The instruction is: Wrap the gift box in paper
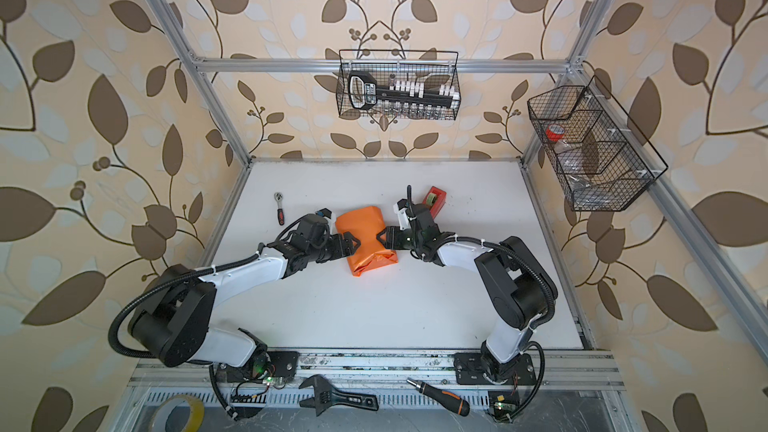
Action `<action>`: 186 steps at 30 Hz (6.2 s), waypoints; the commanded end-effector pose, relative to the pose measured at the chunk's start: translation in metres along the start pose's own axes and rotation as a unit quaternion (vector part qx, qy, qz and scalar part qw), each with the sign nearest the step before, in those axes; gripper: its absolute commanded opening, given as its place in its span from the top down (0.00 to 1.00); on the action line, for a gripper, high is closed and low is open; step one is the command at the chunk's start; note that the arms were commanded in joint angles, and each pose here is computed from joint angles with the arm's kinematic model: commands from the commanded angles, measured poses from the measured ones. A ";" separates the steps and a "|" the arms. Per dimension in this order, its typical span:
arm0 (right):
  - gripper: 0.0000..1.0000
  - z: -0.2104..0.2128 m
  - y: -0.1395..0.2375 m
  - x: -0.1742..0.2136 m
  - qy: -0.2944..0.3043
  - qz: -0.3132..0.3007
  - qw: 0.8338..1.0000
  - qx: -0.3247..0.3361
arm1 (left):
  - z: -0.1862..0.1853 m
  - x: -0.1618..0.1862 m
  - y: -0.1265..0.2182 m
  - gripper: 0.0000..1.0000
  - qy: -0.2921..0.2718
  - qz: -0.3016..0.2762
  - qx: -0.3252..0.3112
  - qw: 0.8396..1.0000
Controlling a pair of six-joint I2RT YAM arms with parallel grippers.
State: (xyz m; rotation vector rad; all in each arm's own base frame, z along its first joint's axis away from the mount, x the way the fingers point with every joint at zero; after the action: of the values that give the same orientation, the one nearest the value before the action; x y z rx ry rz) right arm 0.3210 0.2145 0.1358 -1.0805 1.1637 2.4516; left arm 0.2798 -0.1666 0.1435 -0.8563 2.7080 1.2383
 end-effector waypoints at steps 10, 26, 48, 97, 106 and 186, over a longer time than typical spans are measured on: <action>0.51 0.021 0.030 0.047 -0.064 -0.007 0.995 -0.075 | -0.018 0.027 0.002 0.23 0.013 0.086 0.113 0.990; 0.07 0.035 0.094 0.083 0.020 0.001 0.999 0.034 | 0.005 0.065 0.059 0.05 -0.008 0.040 0.081 0.996; 0.05 0.032 0.083 0.118 0.048 0.070 0.996 0.041 | 0.032 0.109 0.047 0.01 -0.043 0.077 0.031 0.996; 0.03 0.039 0.088 0.047 -0.010 -0.005 1.000 -0.029 | -0.006 0.050 0.059 0.02 0.033 0.010 0.107 0.994; 0.08 0.026 0.047 0.030 -0.049 -0.001 0.997 -0.052 | -0.018 0.031 0.038 0.01 0.061 0.016 0.110 0.992; 0.23 0.064 0.089 0.016 -0.017 -0.119 0.990 -0.069 | -0.058 0.031 0.068 0.01 -0.004 0.020 0.218 0.976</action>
State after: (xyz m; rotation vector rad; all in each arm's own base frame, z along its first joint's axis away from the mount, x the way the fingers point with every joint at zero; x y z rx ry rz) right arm 0.2437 0.1990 0.2073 -1.1068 0.8306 2.3638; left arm 0.2383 -0.1763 0.2037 -0.8498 2.8649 0.7619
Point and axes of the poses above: each gripper's point midway between its finger pads, its own y axis back along the fingers, its own z axis along the line the jaws close on, x = y × z, the point moved 9 cm from there along y, back along the fingers, and after that the axes turned 15 degrees about y, right-handed, at the moved point
